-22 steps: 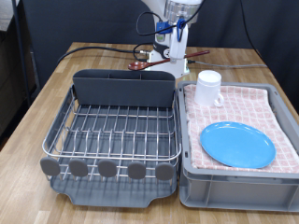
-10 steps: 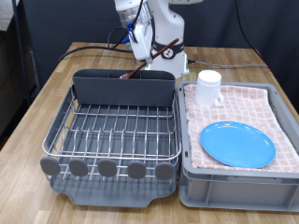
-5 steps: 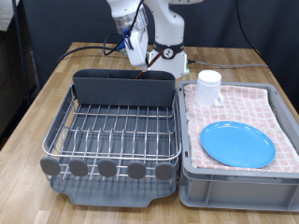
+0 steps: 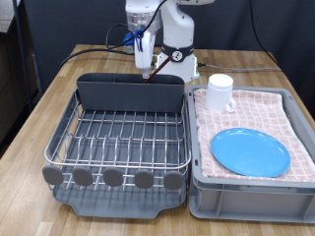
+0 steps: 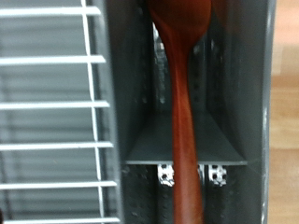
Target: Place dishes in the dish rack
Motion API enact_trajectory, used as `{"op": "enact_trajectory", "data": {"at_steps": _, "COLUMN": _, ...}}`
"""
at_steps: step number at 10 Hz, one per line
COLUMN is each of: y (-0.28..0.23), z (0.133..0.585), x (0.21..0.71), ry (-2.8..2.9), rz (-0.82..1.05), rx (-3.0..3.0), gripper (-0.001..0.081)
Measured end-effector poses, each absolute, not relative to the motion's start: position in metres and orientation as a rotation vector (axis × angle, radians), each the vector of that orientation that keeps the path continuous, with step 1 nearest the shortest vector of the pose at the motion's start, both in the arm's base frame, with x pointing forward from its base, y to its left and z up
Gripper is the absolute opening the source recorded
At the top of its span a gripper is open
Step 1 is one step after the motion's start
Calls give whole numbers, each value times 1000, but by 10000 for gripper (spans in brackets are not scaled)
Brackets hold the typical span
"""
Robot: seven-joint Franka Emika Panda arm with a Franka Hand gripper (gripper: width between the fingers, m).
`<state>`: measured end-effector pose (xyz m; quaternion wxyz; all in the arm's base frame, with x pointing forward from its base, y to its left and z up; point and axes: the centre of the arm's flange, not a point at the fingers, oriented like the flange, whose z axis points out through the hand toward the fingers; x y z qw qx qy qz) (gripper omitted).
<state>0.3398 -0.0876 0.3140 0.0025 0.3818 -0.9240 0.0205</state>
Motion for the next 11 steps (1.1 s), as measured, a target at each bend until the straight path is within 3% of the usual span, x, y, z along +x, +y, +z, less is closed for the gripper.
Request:
{"op": "enact_trajectory", "data": {"at_steps": 2, "y": -69, "z": 336, "x": 345, "ry": -2880, "rz": 227, "rx": 1175, "gripper": 797}}
{"op": "enact_trajectory", "data": {"at_steps": 5, "y": -34, "z": 374, "x": 351, "ry": -2835, "rz": 324, "rx": 1247, "gripper": 802}}
{"op": "enact_trajectory", "data": {"at_steps": 11, "y": 52, "z": 430, "x": 374, "ry": -2744, "rz": 286, "rx": 1632, "gripper": 802}}
